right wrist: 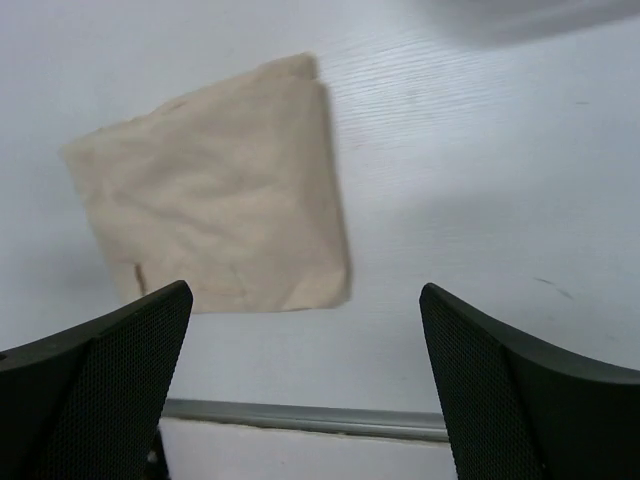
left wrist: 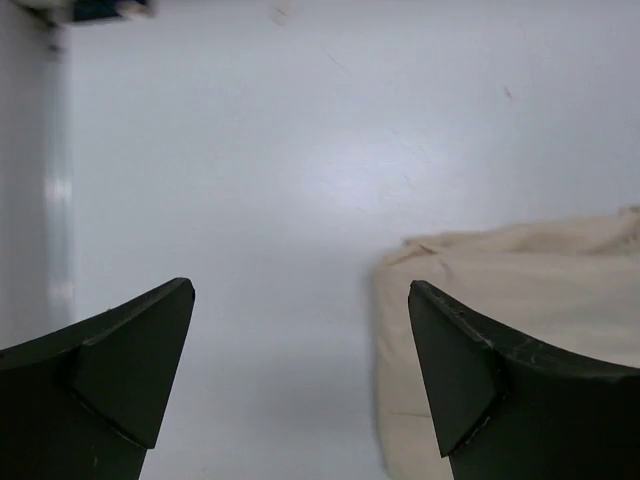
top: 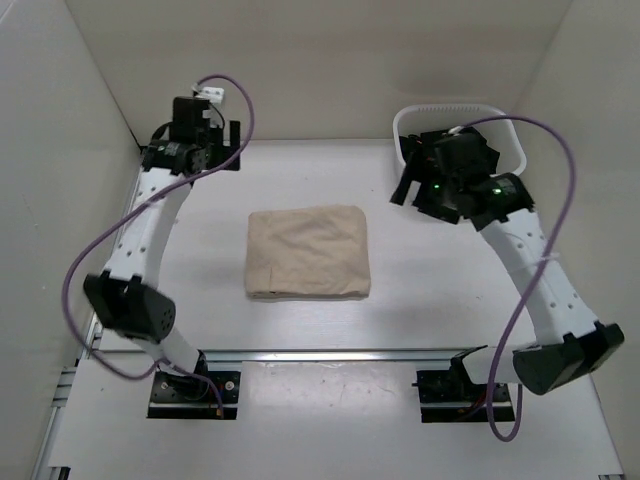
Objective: Fold and stack the trousers
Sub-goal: Fold the trousers
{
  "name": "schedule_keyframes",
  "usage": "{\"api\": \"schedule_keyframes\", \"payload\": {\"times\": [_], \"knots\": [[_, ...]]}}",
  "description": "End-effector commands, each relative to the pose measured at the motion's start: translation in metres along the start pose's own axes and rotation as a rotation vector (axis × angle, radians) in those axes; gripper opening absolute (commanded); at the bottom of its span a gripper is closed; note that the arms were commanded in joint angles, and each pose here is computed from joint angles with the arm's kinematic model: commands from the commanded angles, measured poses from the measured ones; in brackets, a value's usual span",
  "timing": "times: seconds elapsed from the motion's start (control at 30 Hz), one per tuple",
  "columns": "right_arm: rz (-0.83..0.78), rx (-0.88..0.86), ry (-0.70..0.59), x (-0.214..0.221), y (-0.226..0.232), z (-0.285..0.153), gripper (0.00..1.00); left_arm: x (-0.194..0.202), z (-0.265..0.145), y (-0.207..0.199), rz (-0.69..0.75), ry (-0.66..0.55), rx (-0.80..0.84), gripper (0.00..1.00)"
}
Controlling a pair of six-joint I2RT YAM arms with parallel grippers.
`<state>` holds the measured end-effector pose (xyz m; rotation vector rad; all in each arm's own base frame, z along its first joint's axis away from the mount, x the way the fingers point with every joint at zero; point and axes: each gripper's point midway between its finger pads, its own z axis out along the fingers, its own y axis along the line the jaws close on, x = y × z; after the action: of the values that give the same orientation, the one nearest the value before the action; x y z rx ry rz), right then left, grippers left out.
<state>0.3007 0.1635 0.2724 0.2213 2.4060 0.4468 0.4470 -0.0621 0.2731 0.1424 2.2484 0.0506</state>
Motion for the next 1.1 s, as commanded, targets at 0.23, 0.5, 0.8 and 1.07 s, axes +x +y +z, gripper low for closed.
{"api": "schedule_keyframes", "payload": {"times": [0.23, 0.5, 0.8, 1.07], "knots": [[-0.076, 0.473, 0.095, 0.019, -0.123, -0.091, 0.99, 0.130, -0.109, 0.127, -0.096, 0.182, -0.465, 1.00], [-0.032, 0.498, 0.024, 0.031, -0.139, -0.106, 0.99, 0.210, -0.137, 0.121, -0.164, 0.183, -0.434, 1.00], [-0.008, 0.474, 0.024, 0.045, -0.141, -0.108, 0.99, 0.189, -0.145, 0.120, -0.186, 0.146, -0.403, 1.00], [-0.006, 0.482, -0.025, 0.047, -0.148, -0.111, 0.99, 0.191, -0.143, 0.118, -0.185, 0.163, -0.392, 1.00]]}}
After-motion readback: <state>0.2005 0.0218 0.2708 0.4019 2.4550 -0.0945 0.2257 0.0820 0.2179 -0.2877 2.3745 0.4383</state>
